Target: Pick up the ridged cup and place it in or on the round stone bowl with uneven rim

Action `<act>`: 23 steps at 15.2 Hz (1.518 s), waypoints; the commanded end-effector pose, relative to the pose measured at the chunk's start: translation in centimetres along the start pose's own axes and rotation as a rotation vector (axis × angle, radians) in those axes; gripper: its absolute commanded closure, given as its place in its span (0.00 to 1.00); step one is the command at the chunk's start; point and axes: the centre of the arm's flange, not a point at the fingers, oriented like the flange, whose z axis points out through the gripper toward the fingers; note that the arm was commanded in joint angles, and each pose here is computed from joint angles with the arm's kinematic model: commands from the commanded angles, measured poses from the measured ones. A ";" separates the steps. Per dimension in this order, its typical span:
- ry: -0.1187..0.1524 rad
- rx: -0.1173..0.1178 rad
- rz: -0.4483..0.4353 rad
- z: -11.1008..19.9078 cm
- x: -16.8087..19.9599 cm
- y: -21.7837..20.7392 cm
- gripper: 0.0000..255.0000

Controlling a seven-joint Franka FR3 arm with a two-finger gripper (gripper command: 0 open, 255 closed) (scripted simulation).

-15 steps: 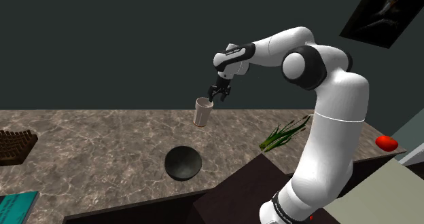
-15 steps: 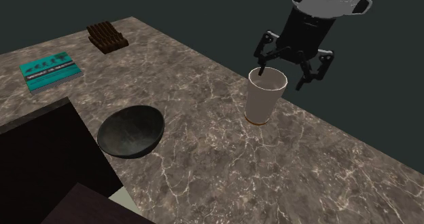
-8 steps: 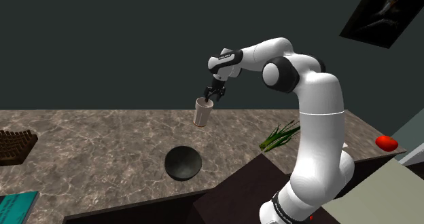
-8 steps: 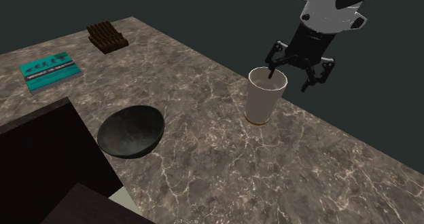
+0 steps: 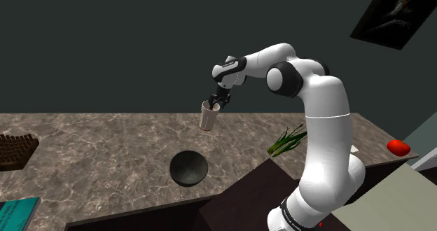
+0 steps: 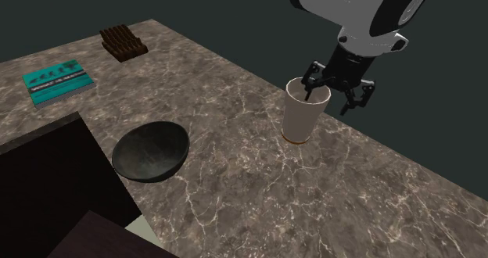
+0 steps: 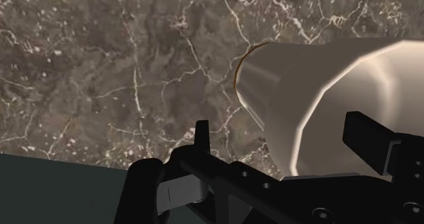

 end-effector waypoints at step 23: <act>0.000 0.000 0.000 -4.1 -0.1 -0.5 1.00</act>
